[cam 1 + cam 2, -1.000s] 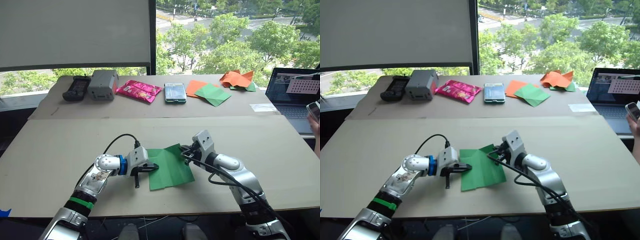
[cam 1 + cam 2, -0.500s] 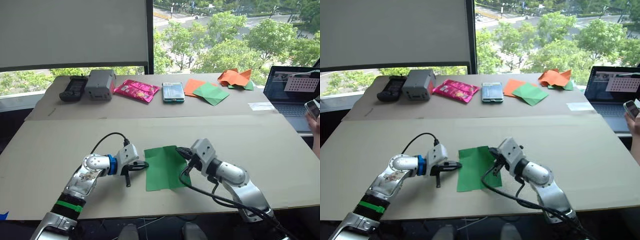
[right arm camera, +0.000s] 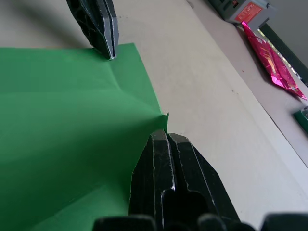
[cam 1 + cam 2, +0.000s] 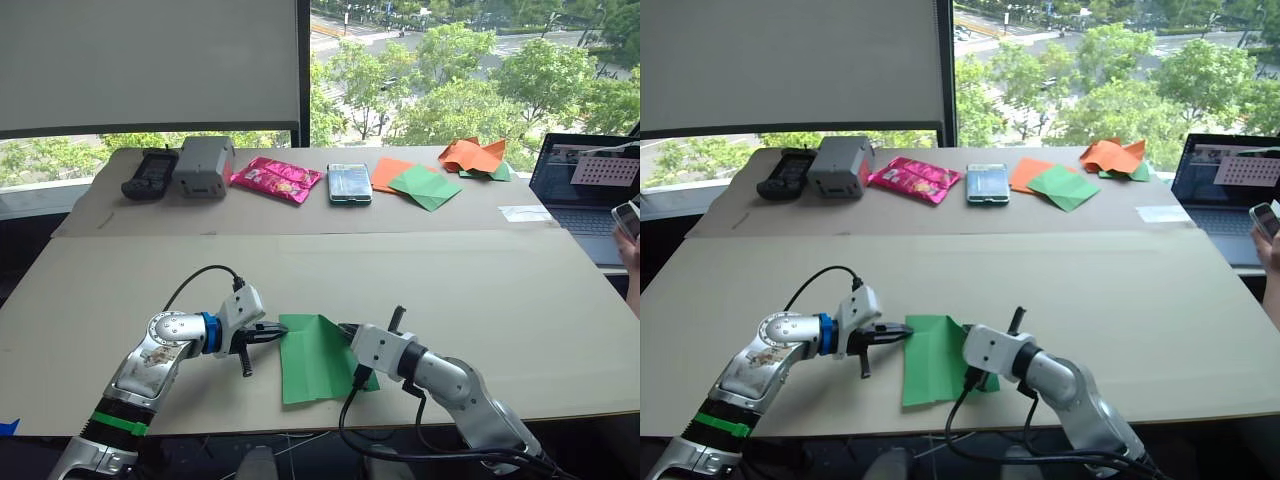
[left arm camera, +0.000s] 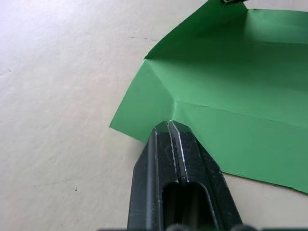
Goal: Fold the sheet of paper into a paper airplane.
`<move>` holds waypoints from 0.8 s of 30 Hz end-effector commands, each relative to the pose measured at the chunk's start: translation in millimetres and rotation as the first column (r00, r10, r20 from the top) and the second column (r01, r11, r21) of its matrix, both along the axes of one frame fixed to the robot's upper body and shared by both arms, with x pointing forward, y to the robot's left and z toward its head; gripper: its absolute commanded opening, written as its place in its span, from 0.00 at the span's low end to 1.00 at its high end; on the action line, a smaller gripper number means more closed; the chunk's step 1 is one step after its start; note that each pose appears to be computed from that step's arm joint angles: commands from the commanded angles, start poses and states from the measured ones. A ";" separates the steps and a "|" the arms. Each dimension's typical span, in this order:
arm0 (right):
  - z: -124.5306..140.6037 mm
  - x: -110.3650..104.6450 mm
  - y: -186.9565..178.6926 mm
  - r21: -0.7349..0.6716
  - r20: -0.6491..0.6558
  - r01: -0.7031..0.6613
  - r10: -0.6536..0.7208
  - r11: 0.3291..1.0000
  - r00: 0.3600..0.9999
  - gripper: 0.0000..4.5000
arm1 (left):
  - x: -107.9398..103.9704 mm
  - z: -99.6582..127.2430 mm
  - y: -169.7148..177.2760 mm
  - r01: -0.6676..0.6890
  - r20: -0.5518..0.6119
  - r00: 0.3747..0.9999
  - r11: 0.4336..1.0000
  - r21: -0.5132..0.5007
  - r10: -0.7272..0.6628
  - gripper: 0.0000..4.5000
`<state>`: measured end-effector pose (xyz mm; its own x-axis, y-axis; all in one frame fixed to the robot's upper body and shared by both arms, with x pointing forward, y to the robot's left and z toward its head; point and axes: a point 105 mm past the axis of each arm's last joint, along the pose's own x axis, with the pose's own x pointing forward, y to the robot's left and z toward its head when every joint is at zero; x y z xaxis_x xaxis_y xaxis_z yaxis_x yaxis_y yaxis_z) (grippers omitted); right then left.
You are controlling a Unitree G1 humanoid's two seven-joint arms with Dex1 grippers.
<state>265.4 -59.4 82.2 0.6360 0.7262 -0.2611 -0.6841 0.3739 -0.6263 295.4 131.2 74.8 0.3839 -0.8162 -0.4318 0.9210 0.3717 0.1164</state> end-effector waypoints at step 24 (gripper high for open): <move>-19.9 -0.5 3.9 -0.075 -0.170 0.002 -0.015 0.997 0.985 0.01 | 25.4 53.7 -41.1 0.110 0.093 0.991 0.985 -0.130 -0.098 0.00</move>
